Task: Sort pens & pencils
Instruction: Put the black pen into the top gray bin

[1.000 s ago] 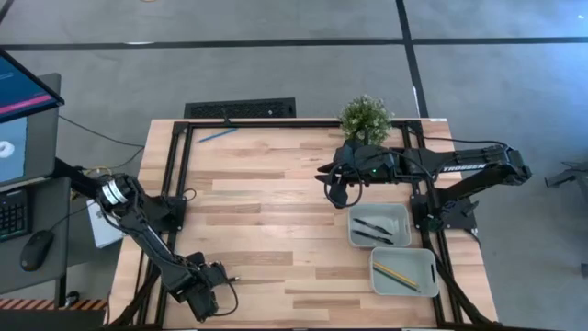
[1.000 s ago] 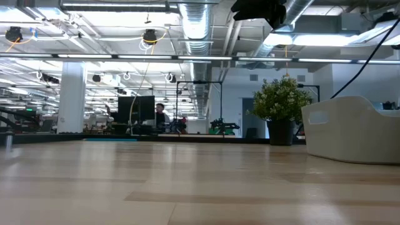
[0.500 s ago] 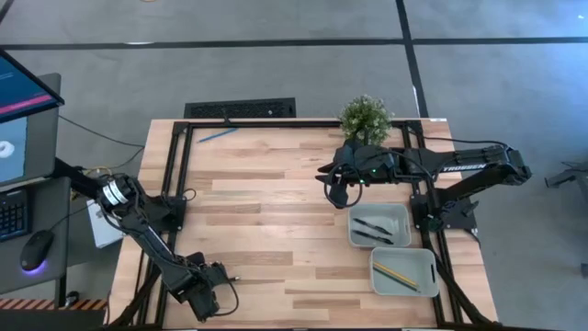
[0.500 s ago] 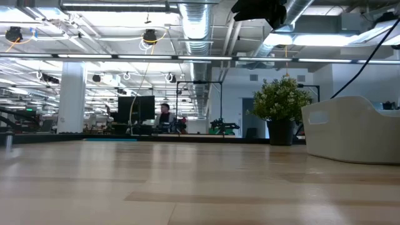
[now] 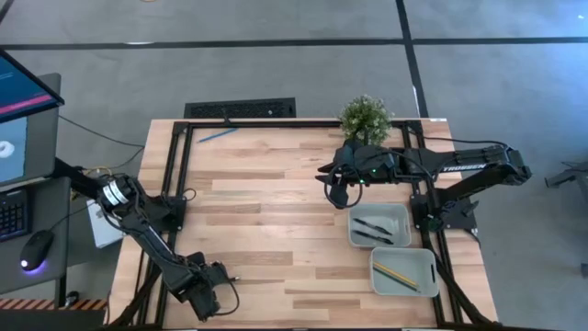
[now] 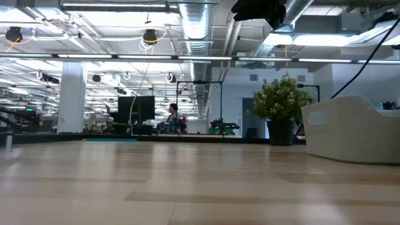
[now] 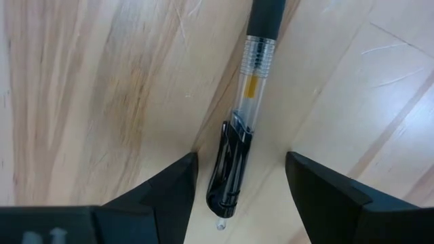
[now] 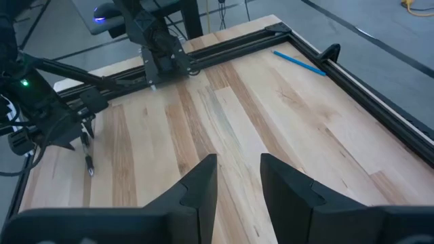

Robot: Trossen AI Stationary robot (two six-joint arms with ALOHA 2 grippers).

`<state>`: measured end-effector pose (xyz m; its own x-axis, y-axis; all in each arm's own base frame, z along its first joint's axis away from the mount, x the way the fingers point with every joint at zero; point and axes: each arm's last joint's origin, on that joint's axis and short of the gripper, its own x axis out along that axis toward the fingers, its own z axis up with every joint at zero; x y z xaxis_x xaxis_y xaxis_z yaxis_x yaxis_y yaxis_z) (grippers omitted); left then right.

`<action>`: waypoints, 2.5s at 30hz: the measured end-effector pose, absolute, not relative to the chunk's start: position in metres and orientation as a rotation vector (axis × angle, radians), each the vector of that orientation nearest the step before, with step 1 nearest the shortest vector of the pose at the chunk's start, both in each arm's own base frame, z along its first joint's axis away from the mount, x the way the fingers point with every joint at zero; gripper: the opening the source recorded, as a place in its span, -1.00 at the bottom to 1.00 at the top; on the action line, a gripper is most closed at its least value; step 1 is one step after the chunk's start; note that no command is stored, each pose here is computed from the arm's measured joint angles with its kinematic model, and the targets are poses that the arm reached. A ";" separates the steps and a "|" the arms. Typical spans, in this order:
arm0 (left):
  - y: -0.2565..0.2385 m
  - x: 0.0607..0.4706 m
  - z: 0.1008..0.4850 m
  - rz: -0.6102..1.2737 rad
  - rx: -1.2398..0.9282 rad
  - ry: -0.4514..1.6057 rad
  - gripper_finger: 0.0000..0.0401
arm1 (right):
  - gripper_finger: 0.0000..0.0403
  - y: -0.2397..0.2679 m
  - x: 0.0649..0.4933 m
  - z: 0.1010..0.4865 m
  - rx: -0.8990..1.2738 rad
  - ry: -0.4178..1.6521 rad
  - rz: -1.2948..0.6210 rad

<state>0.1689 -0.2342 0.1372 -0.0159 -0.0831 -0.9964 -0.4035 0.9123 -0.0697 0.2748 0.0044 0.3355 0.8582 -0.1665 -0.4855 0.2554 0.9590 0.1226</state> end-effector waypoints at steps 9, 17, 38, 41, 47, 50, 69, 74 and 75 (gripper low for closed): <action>-0.231 0.172 0.137 0.288 -0.422 1.603 0.10 | -0.34 0.004 0.275 0.335 0.185 0.492 -0.223; -0.225 0.179 0.137 0.283 -0.425 1.622 -0.20 | -0.34 0.004 0.275 0.336 0.186 0.491 -0.223; -0.224 0.180 0.137 0.313 -0.423 1.580 -0.76 | -0.34 0.004 0.275 0.335 0.186 0.492 -0.223; -0.224 0.180 0.139 0.319 -0.432 1.569 -0.73 | -0.34 0.004 0.275 0.335 0.186 0.492 -0.223; -0.220 0.189 0.153 0.345 -0.473 1.418 -0.74 | -0.34 0.004 0.276 0.337 0.202 0.470 -0.224; -0.212 0.192 0.165 0.363 -0.489 1.336 -0.75 | -0.34 0.004 0.276 0.338 0.228 0.455 -0.228; -0.099 0.231 0.278 0.395 -0.547 0.635 -0.73 | -0.24 0.008 0.287 0.367 0.470 0.158 -0.053; -0.076 0.246 0.307 0.293 -0.556 0.428 -0.73 | -0.02 0.002 0.287 0.373 0.558 0.092 -0.061; -0.071 0.249 0.311 0.267 -0.553 0.397 -0.73 | 0.04 0.002 0.287 0.374 0.573 0.086 -0.063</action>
